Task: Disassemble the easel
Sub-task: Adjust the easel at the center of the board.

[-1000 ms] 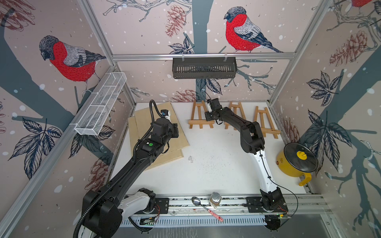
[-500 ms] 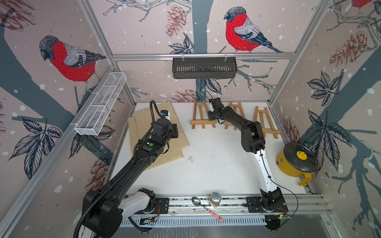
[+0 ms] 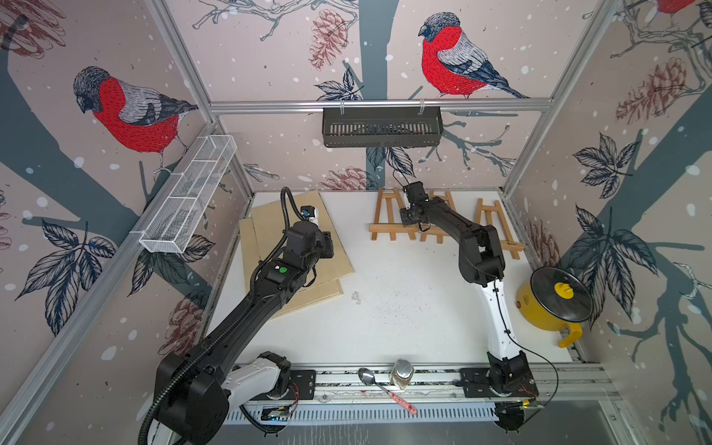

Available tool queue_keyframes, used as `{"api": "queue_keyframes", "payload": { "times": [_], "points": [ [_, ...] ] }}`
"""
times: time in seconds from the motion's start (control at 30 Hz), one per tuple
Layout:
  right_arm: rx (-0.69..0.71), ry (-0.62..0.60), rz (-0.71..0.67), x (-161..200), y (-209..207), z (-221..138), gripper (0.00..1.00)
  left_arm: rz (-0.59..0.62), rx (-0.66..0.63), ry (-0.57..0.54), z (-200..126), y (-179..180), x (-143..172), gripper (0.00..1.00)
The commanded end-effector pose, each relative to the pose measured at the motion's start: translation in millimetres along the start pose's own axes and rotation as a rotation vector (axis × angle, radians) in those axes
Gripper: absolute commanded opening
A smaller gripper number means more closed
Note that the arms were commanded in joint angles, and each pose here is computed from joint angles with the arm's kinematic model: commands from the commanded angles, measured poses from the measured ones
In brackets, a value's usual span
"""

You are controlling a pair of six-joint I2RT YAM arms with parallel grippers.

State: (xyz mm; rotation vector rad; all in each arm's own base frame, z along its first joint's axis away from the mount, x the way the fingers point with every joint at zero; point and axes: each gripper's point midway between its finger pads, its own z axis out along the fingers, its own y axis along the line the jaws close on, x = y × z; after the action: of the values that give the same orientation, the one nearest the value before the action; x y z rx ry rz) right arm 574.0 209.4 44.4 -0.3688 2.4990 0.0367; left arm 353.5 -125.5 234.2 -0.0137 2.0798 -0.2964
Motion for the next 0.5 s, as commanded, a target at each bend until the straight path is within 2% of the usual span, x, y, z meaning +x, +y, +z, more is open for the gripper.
{"api": "queue_keyframes", "payload": {
  "times": [0.0,0.13,0.23,0.37,0.47],
  "points": [
    [0.022,0.008,0.007,3.1,-6.6,-4.4,0.47,-0.005,-0.006,-0.012,0.4,0.3,-5.1,0.34],
    [0.021,-0.006,0.01,1.0,-10.2,-9.9,0.52,-0.023,-0.053,0.005,4.3,9.2,-2.3,0.34],
    [0.002,-0.063,-0.019,-12.6,-2.4,-27.0,0.56,-0.053,-0.096,0.044,10.8,23.3,3.6,0.32],
    [-0.025,-0.191,-0.094,-40.8,22.7,-70.2,0.6,-0.119,-0.123,0.115,20.2,44.8,14.9,0.22],
    [-0.108,-0.248,-0.134,-53.1,49.0,-103.2,0.61,-0.131,-0.172,0.144,23.1,58.2,19.9,0.22]
  ]
}}
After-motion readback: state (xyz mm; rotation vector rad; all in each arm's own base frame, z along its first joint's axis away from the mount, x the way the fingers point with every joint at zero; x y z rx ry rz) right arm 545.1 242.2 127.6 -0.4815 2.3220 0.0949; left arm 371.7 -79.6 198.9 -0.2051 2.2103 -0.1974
